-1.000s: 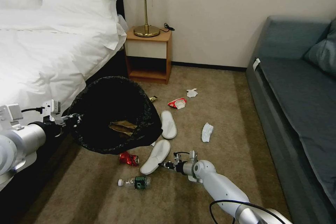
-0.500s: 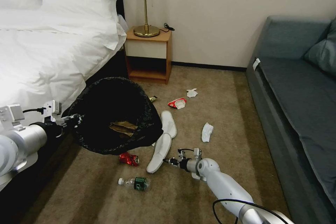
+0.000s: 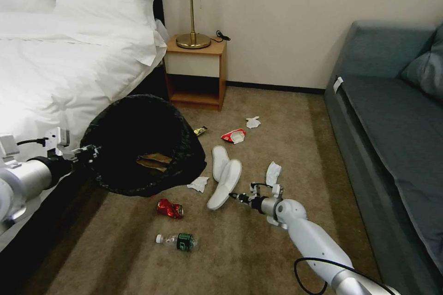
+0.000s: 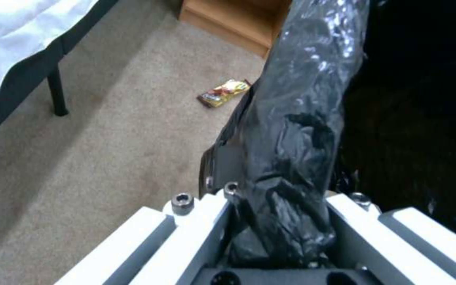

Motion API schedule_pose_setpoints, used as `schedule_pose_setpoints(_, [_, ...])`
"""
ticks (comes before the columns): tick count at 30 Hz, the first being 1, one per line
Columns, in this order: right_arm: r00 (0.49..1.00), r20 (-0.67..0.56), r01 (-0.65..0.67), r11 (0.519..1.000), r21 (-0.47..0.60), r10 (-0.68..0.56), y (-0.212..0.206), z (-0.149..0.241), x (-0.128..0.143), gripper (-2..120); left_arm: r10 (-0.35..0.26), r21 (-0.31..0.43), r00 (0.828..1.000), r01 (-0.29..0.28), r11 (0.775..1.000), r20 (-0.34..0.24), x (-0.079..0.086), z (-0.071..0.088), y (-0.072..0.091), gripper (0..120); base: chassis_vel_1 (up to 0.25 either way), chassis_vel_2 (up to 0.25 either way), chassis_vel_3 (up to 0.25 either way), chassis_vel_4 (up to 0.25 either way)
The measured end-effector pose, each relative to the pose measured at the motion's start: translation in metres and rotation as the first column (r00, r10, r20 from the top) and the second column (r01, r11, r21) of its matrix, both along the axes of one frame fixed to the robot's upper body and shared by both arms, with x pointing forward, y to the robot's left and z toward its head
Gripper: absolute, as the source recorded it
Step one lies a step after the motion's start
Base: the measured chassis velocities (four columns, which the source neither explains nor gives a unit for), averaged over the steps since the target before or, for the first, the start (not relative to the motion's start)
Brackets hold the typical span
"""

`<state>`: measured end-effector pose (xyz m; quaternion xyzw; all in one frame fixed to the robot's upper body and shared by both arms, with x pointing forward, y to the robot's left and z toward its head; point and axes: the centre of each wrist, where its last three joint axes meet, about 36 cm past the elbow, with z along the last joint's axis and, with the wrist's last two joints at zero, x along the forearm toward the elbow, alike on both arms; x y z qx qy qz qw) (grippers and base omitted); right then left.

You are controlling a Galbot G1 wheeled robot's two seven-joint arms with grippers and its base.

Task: Pick up the trash bin, then pick up the garbage on the floor and place it into the trash bin.

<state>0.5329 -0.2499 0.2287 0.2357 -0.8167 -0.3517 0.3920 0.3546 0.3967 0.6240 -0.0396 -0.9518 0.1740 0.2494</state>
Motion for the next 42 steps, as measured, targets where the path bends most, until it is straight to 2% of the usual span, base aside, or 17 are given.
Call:
schedule_pose_setpoints(10, [0.989,0.108,0.106,0.994,0.004,-0.106,-0.036,0.036,0.014,0,-0.001,0.023,1.000,0.002,1.000,-0.025,0.003,-0.011,-0.004,0,0.000,0.000,0.000,0.000])
schedule_pose_setpoints(15, [0.958,0.231,0.176,0.984,-0.005,-0.170,-0.070,0.089,0.025,0,0.005,0.035,0.999,-0.003,0.999,-0.051,0.006,-0.023,-0.006,0,0.000,0.000,0.000,0.000])
schedule_pose_setpoints(17, [0.952,0.252,0.183,0.983,-0.008,-0.175,-0.075,0.098,0.026,0,0.006,0.035,0.998,-0.004,0.999,-0.055,0.006,-0.025,-0.006,0,0.000,0.000,0.000,0.000])
schedule_pose_setpoints(19, [0.927,0.329,0.201,0.979,-0.028,-0.180,-0.093,0.133,0.029,0,0.003,0.034,0.998,-0.001,0.999,-0.070,0.009,-0.032,-0.008,0,0.000,0.000,0.000,0.000])
schedule_pose_setpoints(22, [0.917,0.356,0.204,0.978,-0.033,-0.179,-0.097,0.145,0.030,0,0.001,0.033,0.997,0.002,0.999,-0.074,0.010,-0.033,-0.009,0,0.000,0.000,0.000,0.000])
schedule_pose_setpoints(24, [0.874,0.458,0.216,0.975,-0.059,-0.166,-0.114,0.188,0.034,0,-0.015,0.028,0.996,0.018,0.999,-0.087,0.013,-0.039,-0.015,0,0.000,0.000,0.000,0.000])
schedule_pose_setpoints(27, [0.855,0.496,0.216,0.974,-0.071,-0.154,-0.121,0.203,0.034,0,-0.023,0.027,0.996,0.025,0.999,-0.092,0.014,-0.041,-0.017,0,0.000,0.000,0.000,0.000])
schedule_pose_setpoints(29, [0.795,0.596,0.216,0.971,-0.106,-0.112,-0.141,0.245,0.030,0,-0.047,0.024,0.992,0.050,0.998,-0.114,0.015,-0.049,-0.023,0,0.000,0.000,0.000,0.000])
schedule_pose_setpoints(33, [0.763,0.641,0.206,0.971,-0.120,-0.082,-0.143,0.269,0.024,0,-0.057,0.017,0.990,0.060,0.998,-0.125,0.015,-0.053,-0.026,0,0.000,0.000,0.000,0.000])
schedule_pose_setpoints(36, [0.727,0.685,0.181,0.975,-0.126,-0.046,-0.136,0.293,0.015,0,-0.074,0.007,0.987,0.076,0.997,-0.143,0.016,-0.059,-0.031,0,0.000,0.000,0.000,0.000])
schedule_pose_setpoints(37, [0.699,0.715,0.157,0.979,-0.128,-0.019,-0.126,0.309,0.009,0,-0.093,0.000,0.982,0.095,0.996,-0.163,0.017,-0.065,-0.036,0,0.000,0.000,0.000,0.000])
schedule_pose_setpoints(38, [0.699,0.715,0.157,0.979,-0.128,-0.019,-0.126,0.309,0.009,0,-0.093,0.000,0.982,0.095,0.996,-0.163,0.017,-0.065,-0.036,0,0.000,0.000,0.000,0.000])
schedule_pose_setpoints(40, [0.645,0.763,0.102,0.984,-0.147,0.047,-0.105,0.333,-0.006,0,-0.116,-0.016,0.971,0.115,0.993,-0.208,0.024,-0.072,-0.051,0,0.000,0.000,0.000,0.000])
schedule_pose_setpoints(41, [0.645,0.763,0.102,0.984,-0.147,0.047,-0.105,0.333,-0.006,0,-0.116,-0.016,0.971,0.115,0.993,-0.208,0.024,-0.072,-0.051,0,0.000,0.000,0.000,0.000])
schedule_pose_setpoints(42, [0.625,0.775,0.061,0.984,-0.168,0.093,-0.093,0.337,-0.017,0,-0.118,-0.012,0.968,0.118,0.993,-0.223,0.030,-0.074,-0.057,0,0.000,0.000,0.000,0.000])
